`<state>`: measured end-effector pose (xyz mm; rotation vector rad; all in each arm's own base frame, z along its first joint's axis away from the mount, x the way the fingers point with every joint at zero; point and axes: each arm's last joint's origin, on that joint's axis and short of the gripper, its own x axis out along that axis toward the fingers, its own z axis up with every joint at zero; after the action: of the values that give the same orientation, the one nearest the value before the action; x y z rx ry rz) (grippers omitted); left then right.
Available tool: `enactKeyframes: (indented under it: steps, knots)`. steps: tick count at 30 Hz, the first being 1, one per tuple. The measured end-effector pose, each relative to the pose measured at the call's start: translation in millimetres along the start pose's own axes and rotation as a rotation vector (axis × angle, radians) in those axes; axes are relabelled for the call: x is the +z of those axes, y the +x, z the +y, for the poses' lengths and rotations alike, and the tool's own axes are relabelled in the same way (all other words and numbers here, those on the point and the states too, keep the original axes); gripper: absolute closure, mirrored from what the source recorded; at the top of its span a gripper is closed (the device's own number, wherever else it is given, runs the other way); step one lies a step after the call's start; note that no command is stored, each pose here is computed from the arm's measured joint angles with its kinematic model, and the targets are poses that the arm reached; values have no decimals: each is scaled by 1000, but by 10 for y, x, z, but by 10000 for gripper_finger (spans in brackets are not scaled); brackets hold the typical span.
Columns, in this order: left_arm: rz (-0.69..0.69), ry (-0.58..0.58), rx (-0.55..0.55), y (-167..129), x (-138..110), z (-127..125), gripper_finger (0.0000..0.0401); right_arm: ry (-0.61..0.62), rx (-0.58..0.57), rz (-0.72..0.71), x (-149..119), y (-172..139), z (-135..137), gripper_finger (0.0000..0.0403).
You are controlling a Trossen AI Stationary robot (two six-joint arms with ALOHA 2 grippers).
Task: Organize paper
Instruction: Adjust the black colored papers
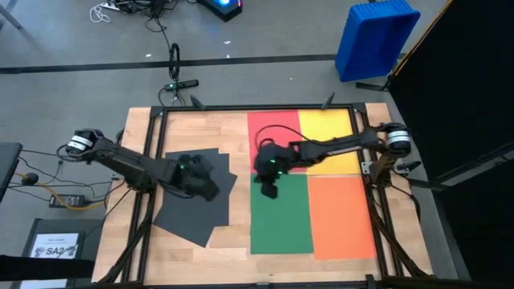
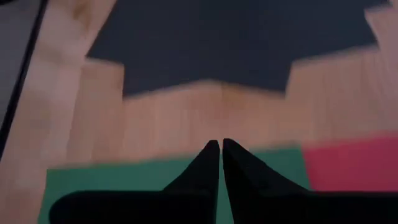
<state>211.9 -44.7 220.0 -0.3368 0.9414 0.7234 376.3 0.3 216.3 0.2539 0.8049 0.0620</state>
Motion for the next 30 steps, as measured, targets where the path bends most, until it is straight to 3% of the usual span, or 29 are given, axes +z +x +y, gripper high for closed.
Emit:
enactKeyframes:
  steps: [3, 6, 11, 22, 27, 30]
  knots:
    - [51, 6, 114, 99, 105, 196, 400, -40, 43, 20, 176, 251, -37, 403]
    - [137, -3, 142, 248, 220, 401, 401, -75, 62, 81, 279, 507, -23, 403]
    - [328, -27, 93, 481, 182, 658, 401, -114, 57, 145, 343, 700, -1, 403]
    - [583, -118, -44, 663, -212, 730, 401, -115, 53, 156, 329, 711, 8, 402]
    - [587, -224, -162, 777, -303, 689, 401, -121, 43, 158, 322, 715, 36, 402]
    - [534, -289, -250, 854, -291, 633, 401, -125, -26, 163, 312, 714, 19, 402]
